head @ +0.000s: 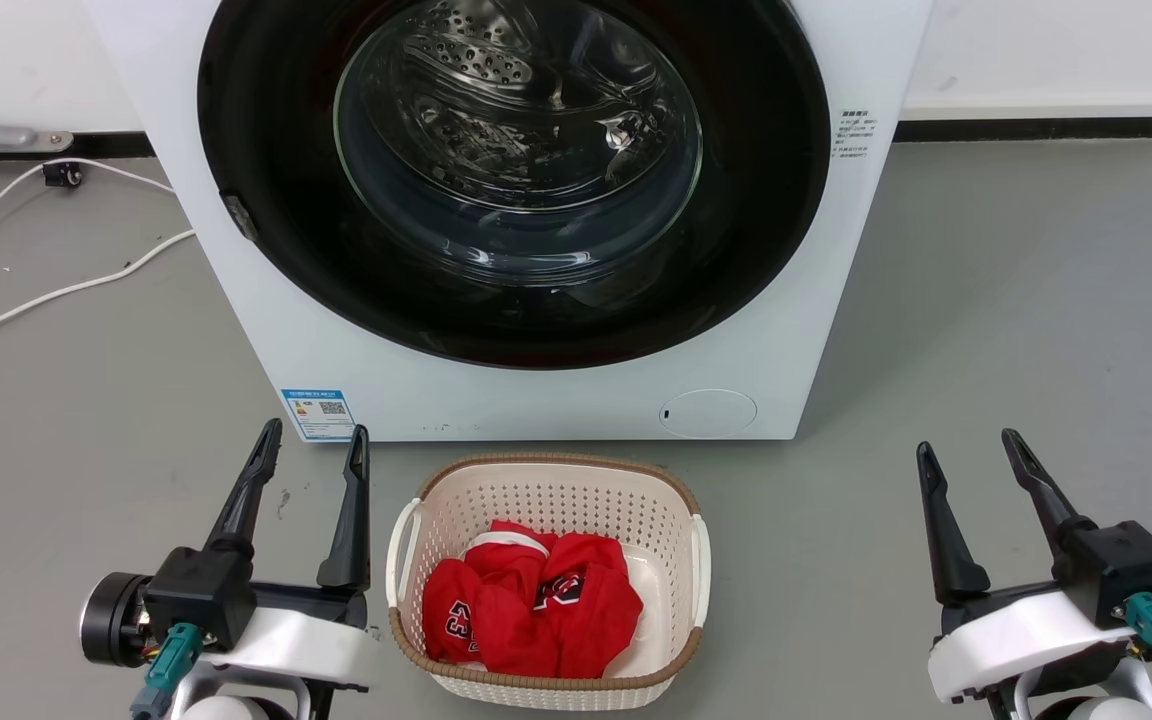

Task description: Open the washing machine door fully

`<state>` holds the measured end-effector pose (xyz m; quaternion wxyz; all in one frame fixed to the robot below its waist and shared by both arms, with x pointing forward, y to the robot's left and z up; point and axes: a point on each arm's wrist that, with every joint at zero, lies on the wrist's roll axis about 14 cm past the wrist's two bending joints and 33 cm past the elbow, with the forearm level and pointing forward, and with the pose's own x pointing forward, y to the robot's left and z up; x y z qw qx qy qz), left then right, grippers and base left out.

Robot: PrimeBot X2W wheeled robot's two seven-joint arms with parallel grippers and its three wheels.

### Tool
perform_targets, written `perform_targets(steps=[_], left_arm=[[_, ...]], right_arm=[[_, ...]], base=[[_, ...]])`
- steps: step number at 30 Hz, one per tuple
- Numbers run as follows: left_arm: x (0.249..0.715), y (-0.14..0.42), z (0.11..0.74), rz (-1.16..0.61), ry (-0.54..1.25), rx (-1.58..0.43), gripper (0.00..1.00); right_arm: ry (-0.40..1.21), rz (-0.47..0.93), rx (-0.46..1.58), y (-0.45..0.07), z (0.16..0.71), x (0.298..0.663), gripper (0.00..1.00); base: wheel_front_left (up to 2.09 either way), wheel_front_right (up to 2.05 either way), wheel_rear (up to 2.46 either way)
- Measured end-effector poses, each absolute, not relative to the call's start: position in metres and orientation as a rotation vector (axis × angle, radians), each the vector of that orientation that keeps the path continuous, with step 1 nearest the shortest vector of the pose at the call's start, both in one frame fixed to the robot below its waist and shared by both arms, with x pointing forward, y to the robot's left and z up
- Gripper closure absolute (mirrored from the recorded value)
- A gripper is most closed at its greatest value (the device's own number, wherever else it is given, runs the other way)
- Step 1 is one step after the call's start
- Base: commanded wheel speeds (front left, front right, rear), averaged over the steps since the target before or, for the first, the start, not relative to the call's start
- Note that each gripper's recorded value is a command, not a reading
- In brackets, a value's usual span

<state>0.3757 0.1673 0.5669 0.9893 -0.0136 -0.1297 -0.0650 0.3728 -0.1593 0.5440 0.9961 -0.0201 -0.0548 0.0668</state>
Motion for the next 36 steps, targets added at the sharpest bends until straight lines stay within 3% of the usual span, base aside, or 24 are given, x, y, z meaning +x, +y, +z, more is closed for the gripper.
perform_targets(steps=[16,17,18,19,20,27,36], left_arm=[[0.376,0.167,0.564,-0.128,-0.257,-0.022,0.0],[0.376,0.167,0.564,-0.127,-0.256,-0.023,0.0],[0.376,0.167,0.564,-0.127,-0.256,-0.023,0.0],[0.376,0.167,0.563,-0.127,-0.256,-0.023,0.0],[0.376,0.167,0.563,-0.127,-0.255,-0.023,0.0],[0.377,0.168,0.562,-0.124,-0.253,-0.025,0.0],[0.38,0.172,0.56,-0.109,-0.247,-0.039,0.0]], right_arm=[[-0.102,0.135,-0.051,-0.159,0.54,0.372,0.0],[-0.1,0.135,-0.047,-0.159,0.54,0.372,0.45],[-0.098,0.135,-0.044,-0.159,0.539,0.372,0.61],[-0.097,0.134,-0.042,-0.159,0.539,0.372,0.71],[-0.096,0.134,-0.037,-0.159,0.538,0.373,0.99],[-0.151,0.127,0.055,-0.161,0.547,0.373,1.0],[-0.373,0.009,0.805,-0.203,0.586,0.381,1.0]], base=[[0.0,0.0,0.0],[0.0,0.0,0.0],[0.0,0.0,0.0],[0.0,0.0,0.0],[0.0,0.0,0.0],[0.0,0.0,0.0],[0.0,0.0,0.0]])
